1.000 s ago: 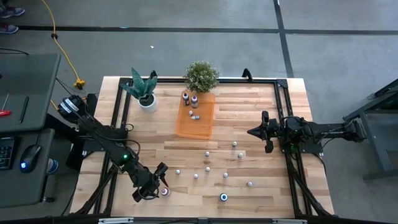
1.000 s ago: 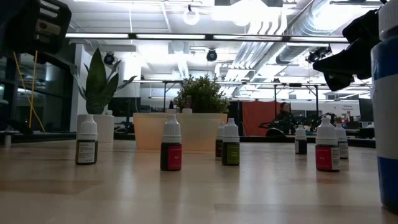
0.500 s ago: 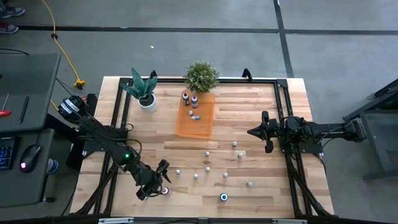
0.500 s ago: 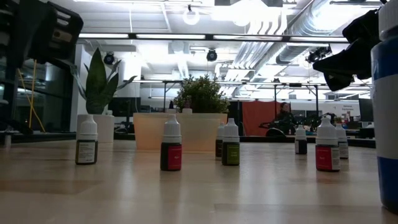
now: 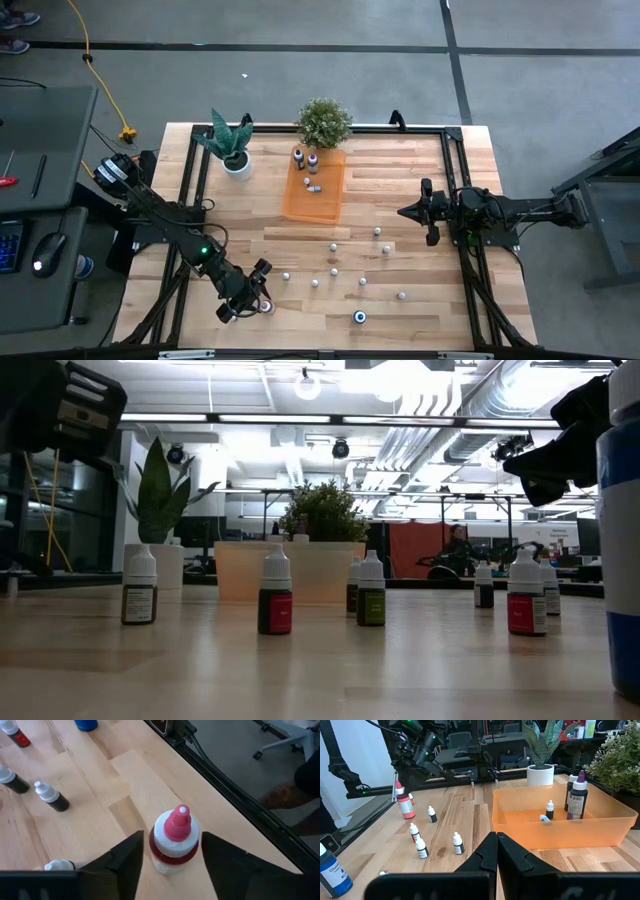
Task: Pick & Place food coloring
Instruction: Put the large pink food coloring bottle into the orange bin
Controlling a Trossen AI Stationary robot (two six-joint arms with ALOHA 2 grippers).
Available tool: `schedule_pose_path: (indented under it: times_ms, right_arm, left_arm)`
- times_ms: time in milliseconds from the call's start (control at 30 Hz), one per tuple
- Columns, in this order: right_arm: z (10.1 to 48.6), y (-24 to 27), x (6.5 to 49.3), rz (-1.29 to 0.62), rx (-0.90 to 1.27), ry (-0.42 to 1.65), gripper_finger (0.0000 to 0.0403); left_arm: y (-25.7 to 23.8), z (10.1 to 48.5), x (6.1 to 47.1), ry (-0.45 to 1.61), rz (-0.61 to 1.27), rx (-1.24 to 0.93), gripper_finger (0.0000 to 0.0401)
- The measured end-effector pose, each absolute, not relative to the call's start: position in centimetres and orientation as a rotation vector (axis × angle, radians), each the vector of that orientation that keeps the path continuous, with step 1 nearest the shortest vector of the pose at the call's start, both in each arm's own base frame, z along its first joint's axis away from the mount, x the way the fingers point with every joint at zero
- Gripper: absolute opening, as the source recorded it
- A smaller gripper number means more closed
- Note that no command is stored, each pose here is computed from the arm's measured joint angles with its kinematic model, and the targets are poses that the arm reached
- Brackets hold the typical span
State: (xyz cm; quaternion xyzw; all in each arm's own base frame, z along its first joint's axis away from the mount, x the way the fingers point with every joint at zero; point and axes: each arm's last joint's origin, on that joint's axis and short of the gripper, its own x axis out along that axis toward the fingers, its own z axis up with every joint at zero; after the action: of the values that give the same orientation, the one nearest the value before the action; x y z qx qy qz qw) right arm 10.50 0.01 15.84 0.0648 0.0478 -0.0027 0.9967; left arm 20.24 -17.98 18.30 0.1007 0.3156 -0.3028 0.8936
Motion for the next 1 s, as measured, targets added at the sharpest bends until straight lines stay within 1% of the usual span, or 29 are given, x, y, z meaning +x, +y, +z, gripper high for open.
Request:
schedule_pose_path:
  times_ms: [100,200,1000]
  right_arm:
    - [15.84,0.01,10.5,-0.006,0.13,0.096,0.0]
    - [15.85,0.01,10.5,-0.005,0.13,0.096,0.0]
    - [15.84,0.01,10.5,-0.006,0.13,0.096,0.0]
  left_arm:
    - [-17.99,18.31,20.24,0.654,-0.628,0.208,0.0169]
    - [-18.0,18.34,20.27,0.65,-0.628,0.205,0.0162]
    - [-18.1,18.51,20.35,0.638,-0.627,0.172,0.016]
